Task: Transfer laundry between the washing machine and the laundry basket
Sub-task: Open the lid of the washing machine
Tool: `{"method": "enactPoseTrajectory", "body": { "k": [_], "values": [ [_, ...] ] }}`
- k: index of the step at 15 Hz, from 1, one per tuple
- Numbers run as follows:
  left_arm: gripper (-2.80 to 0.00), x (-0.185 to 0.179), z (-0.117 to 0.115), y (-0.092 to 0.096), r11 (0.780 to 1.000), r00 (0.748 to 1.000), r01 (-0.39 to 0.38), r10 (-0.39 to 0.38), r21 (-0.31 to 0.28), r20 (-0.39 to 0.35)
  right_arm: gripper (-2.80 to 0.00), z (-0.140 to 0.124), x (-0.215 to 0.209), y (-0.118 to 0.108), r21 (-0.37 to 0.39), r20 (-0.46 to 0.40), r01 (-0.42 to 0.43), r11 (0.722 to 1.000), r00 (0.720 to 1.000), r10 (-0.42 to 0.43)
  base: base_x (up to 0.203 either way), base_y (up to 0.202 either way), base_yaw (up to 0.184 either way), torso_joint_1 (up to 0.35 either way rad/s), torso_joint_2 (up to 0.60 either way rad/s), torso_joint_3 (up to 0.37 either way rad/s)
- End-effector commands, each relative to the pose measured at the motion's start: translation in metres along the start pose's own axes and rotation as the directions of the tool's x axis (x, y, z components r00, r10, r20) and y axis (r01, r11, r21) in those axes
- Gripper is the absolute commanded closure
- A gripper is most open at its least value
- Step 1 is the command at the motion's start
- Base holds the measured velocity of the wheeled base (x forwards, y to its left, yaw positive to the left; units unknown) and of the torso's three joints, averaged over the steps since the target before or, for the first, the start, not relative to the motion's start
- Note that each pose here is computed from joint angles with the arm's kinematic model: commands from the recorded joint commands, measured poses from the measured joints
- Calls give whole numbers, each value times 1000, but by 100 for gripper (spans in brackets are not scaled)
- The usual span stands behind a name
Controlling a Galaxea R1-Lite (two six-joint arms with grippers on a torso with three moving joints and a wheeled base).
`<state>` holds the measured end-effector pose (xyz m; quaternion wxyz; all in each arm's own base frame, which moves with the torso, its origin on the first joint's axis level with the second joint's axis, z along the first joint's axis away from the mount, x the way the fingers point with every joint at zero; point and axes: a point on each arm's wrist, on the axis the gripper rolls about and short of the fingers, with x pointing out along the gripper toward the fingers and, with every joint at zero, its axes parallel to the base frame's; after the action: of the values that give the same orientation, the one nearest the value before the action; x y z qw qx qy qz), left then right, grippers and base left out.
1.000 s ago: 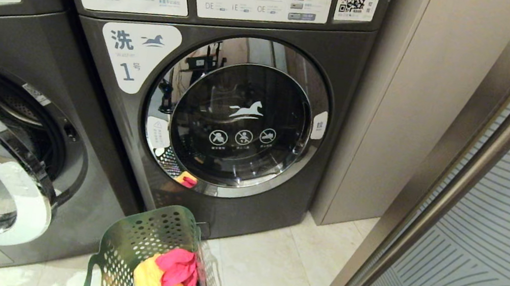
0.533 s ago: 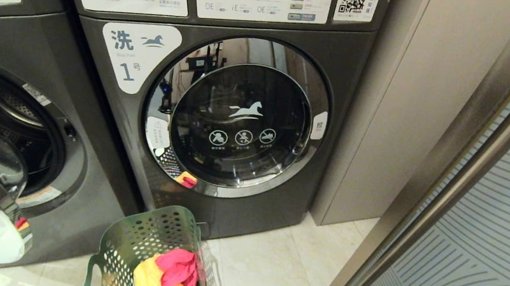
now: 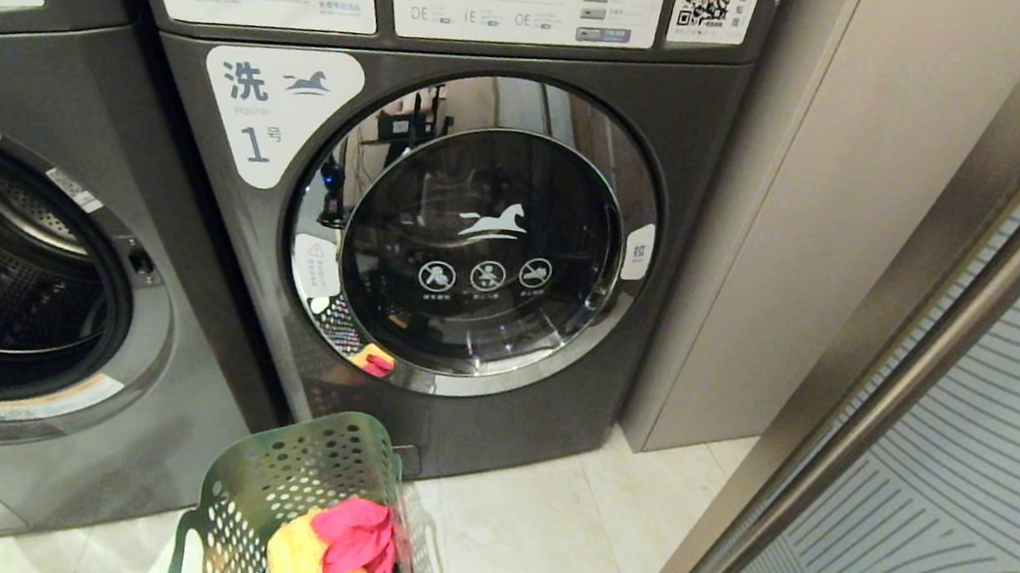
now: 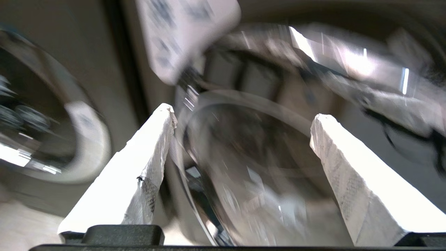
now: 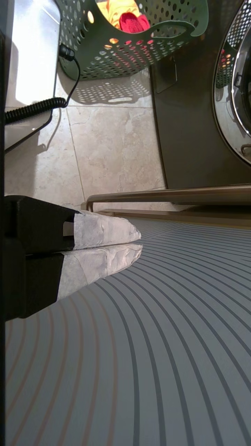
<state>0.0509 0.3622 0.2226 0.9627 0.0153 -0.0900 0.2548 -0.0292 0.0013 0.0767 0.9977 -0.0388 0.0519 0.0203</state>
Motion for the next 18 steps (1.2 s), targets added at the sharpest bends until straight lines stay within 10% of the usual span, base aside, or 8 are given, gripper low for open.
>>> {"method": "enactPoseTrajectory", "body": {
  "k": [1, 3, 4, 8, 11, 14, 18],
  "values": [
    [-280, 0, 48, -5, 996, 993, -43, 34, 73, 113, 0, 0, 0, 0, -1, -2, -1, 1000, 1000, 1, 0, 0, 0, 0, 0, 0],
    [-280, 8, 78, -9, 992, 979, -59, 36, 108, 203, 0, 0, 0, 0, -1, -2, -1, 1000, 1000, 1, 0, 0, 0, 0, 0, 0],
    [0, 13, 88, -13, 991, 970, -68, 38, 117, 239, 0, 0, 0, 0, -1, -2, -1, 1000, 1000, 1, 0, 0, 0, 0, 0, 0],
    [0, 37, 133, -40, 985, 935, 41, -96, 166, 341, 0, 0, 0, 0, -1, -2, -1, 1000, 1000, 1, 0, 0, 0, 0, 0, 0],
    [0, 72, 151, -101, 958, 880, 244, -284, 151, 382, 0, 0, 0, 0, -1, -2, -1, 1000, 1000, 1, 0, 0, 0, 0, 0, 0],
    [0, 69, 179, -187, 886, 791, 447, -455, 120, 410, 0, 0, 0, 0, -1, -2, -1, 1000, 1000, 1, 0, 0, 0, 0, 0, 0],
    [0, 22, 170, -286, 729, 677, 684, -650, 30, 345, 0, 0, 0, 0, -1, -2, -1, 1000, 1000, 1, 0, 0, 0, 0, 0, 0]
  ]
}}
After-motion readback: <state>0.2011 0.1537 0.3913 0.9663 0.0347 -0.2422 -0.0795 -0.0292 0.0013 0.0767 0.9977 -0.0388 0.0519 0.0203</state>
